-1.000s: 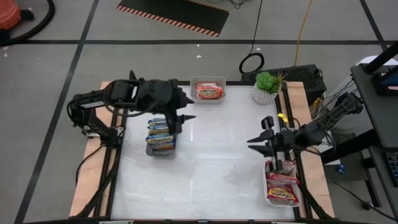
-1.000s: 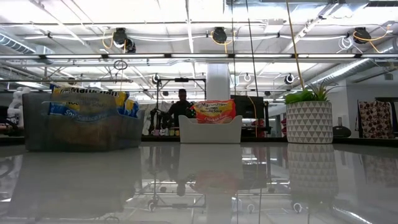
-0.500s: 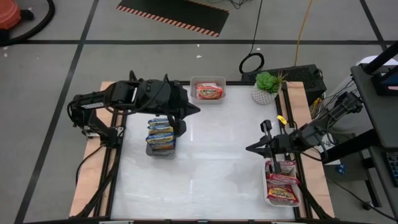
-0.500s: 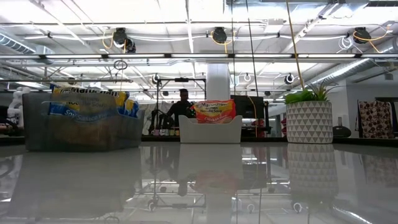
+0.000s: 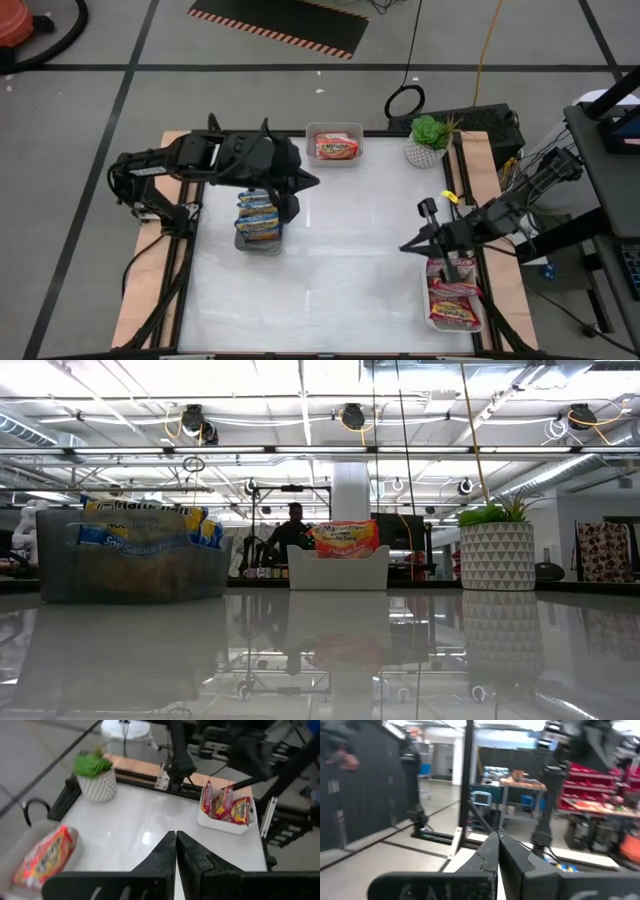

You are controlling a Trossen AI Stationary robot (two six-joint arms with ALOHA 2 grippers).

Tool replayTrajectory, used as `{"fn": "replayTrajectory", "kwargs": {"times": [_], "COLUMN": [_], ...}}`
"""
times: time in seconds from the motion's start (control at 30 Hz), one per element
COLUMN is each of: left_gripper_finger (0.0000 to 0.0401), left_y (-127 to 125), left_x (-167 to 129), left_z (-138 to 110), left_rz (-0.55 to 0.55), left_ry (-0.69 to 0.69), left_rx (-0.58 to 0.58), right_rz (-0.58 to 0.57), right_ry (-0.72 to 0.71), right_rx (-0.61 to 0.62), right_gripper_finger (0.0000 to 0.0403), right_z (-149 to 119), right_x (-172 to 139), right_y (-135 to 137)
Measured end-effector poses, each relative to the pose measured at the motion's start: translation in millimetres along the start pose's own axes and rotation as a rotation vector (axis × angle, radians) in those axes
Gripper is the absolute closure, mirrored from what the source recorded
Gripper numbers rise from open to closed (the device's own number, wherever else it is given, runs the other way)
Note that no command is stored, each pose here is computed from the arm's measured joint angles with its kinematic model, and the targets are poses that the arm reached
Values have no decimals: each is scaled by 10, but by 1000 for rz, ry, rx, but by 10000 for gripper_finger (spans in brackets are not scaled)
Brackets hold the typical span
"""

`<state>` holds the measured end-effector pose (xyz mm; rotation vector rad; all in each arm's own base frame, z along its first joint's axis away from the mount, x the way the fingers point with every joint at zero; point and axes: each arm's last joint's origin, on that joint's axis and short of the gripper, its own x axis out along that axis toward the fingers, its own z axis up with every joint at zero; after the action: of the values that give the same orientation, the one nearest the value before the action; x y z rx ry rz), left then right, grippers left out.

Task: Sort Maruchan noodles
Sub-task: Return to Home Position

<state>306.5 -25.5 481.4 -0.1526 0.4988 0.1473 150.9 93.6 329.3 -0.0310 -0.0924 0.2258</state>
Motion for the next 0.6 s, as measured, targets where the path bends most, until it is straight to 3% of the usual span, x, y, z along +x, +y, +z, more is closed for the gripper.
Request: {"fn": "replayTrajectory", "kwargs": {"times": [0.1, 0.23, 0.6], "left_gripper_finger": [382, 382, 382], "left_y": [19, 27, 31], "left_x": [1, 2, 3], "left_z": [-24, -20, -6], "left_rz": [27, 33, 43], "left_ry": [22, 18, 0], "left_rx": [-75, -89, -208], "right_rz": [61, 135, 265], "right_ry": [-10, -26, 14], "right_rx": [-55, -116, -47], "right_gripper_finger": [402, 402, 403], "right_z": [8, 18, -24], "right_x": [-8, -22, -35], "right_y": [15, 31, 69]}}
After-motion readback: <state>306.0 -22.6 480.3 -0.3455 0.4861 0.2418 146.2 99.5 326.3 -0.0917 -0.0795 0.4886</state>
